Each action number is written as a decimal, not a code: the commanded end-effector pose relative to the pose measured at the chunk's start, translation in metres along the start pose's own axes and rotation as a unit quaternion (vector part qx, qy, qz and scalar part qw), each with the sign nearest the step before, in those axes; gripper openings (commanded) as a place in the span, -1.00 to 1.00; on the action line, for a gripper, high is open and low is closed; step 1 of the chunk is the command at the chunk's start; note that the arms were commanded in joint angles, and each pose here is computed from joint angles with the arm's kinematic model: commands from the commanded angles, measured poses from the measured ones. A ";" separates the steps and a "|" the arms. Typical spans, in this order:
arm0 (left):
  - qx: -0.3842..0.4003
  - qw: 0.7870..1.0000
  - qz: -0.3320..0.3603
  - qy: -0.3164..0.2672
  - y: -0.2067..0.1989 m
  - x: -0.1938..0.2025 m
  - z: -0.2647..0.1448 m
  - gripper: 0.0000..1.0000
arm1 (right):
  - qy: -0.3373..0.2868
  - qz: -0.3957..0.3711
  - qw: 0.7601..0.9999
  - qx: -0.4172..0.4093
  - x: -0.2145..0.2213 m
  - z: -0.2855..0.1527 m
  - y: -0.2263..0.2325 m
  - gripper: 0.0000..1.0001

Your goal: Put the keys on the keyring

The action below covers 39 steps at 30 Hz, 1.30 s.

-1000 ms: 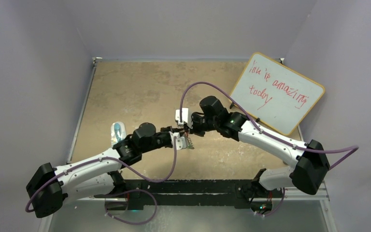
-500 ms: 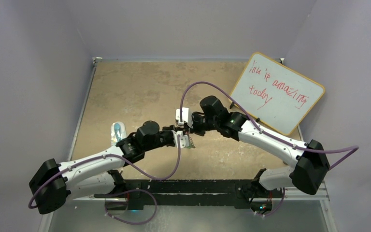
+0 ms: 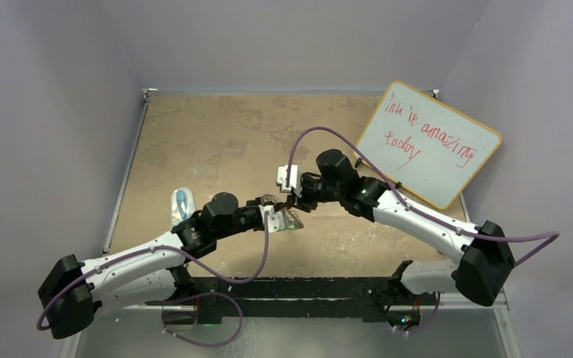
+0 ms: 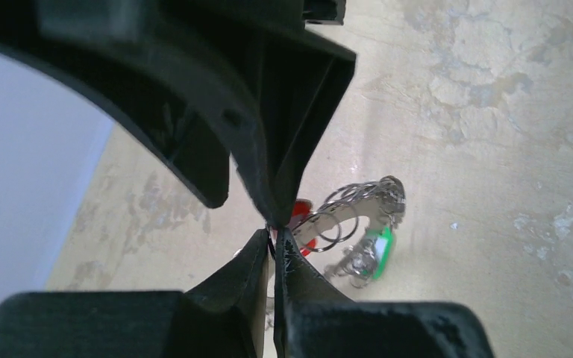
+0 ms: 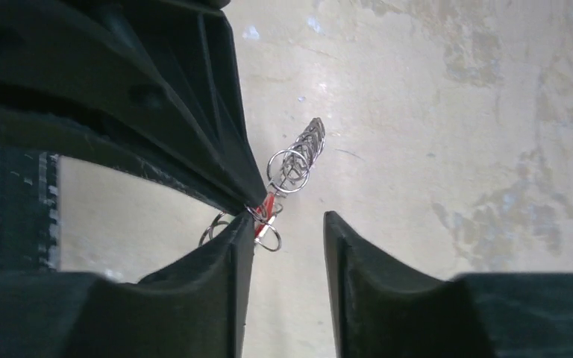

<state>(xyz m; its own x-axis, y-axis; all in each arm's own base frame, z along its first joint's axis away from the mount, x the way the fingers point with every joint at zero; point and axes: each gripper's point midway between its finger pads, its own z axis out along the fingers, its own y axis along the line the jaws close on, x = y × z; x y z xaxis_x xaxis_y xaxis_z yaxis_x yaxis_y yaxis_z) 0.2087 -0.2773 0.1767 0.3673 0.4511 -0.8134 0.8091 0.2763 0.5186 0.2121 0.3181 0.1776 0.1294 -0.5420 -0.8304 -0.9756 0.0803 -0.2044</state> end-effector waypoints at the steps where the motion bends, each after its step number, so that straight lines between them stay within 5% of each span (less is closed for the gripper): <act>1: -0.051 0.995 -0.049 -0.066 0.010 -0.019 -0.010 -1.00 | -0.112 0.019 0.993 0.004 -0.039 -0.021 -0.011 0.00; 7: -0.087 0.975 -0.105 -0.175 0.009 -0.038 -0.025 -1.00 | -0.188 0.037 0.981 -0.023 -0.046 -0.047 -0.004 0.16; 14: -0.117 0.951 -0.123 -0.257 0.012 -0.052 -0.039 -1.00 | -0.209 0.041 0.972 -0.102 -0.048 -0.046 0.024 -0.08; 20: -0.122 0.947 -0.122 -0.271 0.011 -0.052 -0.043 -1.00 | -0.199 0.069 0.972 -0.108 -0.041 -0.035 0.020 -0.25; 30: -0.108 0.954 -0.118 -0.254 0.006 -0.047 -0.038 -1.00 | -0.203 0.102 0.968 -0.101 -0.046 -0.024 0.007 -0.18; 34: -0.105 0.955 -0.118 -0.249 0.005 -0.046 -0.036 -1.00 | -0.194 0.116 0.969 -0.102 -0.041 -0.018 0.005 -0.40; 39: -0.105 0.956 -0.117 -0.247 0.006 -0.046 -0.035 -1.00 | -0.178 0.129 0.970 -0.107 -0.032 -0.013 0.007 -0.94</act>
<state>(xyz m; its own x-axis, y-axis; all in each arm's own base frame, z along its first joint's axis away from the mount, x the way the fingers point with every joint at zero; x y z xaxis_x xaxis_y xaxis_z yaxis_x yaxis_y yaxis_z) 0.1829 -0.2646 0.2026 0.3667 -0.0177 -0.9302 0.8060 0.5054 0.3081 0.1959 0.3209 0.1994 -0.1159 -0.2132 -0.9701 -0.9923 -0.0181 0.1226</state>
